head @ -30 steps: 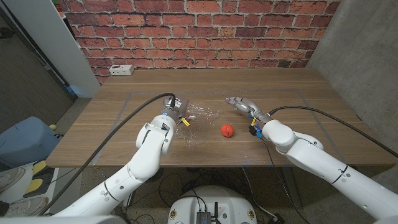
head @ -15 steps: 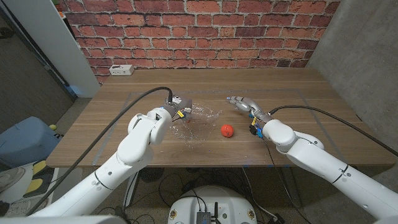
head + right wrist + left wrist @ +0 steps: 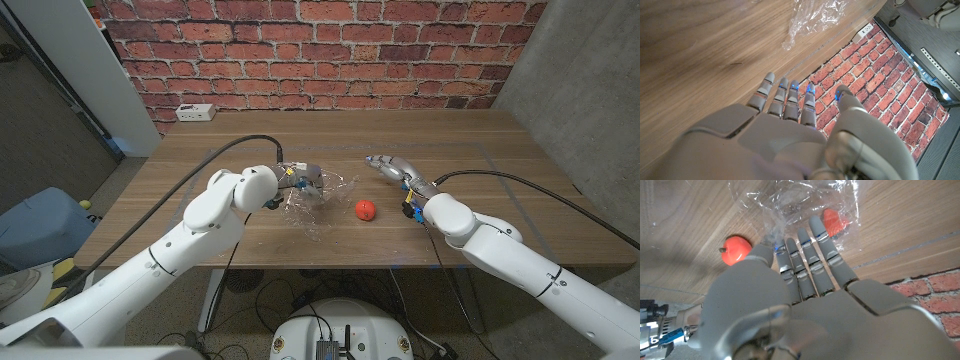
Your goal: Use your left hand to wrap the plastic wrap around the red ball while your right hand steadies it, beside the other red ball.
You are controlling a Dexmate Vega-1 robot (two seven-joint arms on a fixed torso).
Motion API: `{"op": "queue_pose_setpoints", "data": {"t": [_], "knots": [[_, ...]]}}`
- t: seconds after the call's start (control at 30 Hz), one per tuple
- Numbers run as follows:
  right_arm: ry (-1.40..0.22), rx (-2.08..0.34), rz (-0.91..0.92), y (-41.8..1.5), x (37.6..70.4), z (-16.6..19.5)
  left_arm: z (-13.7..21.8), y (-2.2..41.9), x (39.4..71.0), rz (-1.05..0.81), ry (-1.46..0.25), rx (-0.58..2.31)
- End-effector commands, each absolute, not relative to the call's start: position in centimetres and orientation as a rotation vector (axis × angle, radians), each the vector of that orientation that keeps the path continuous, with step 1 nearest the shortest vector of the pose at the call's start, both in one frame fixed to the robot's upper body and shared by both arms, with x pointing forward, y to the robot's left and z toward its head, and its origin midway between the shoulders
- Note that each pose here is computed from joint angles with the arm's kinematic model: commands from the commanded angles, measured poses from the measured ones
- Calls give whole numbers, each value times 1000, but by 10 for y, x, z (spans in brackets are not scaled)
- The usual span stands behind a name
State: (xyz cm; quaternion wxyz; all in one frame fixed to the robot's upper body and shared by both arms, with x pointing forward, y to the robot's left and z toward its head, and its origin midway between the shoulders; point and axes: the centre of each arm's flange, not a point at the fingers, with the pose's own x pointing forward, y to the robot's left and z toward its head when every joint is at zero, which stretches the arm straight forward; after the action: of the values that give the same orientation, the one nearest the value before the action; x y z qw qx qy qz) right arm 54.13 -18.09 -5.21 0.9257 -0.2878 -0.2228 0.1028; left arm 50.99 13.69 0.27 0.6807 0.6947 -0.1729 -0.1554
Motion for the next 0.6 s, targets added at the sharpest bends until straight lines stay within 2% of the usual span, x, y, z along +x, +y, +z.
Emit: {"op": "queue_pose_setpoints", "data": {"t": [0.03, 0.6], "knots": [[-458, -592, 196, -182, 540, -54, -4, 128, 524, -503, -297, 1530], [-466, -612, 186, -179, 543, -47, -2, 138, 549, -764, -140, 1386]]}}
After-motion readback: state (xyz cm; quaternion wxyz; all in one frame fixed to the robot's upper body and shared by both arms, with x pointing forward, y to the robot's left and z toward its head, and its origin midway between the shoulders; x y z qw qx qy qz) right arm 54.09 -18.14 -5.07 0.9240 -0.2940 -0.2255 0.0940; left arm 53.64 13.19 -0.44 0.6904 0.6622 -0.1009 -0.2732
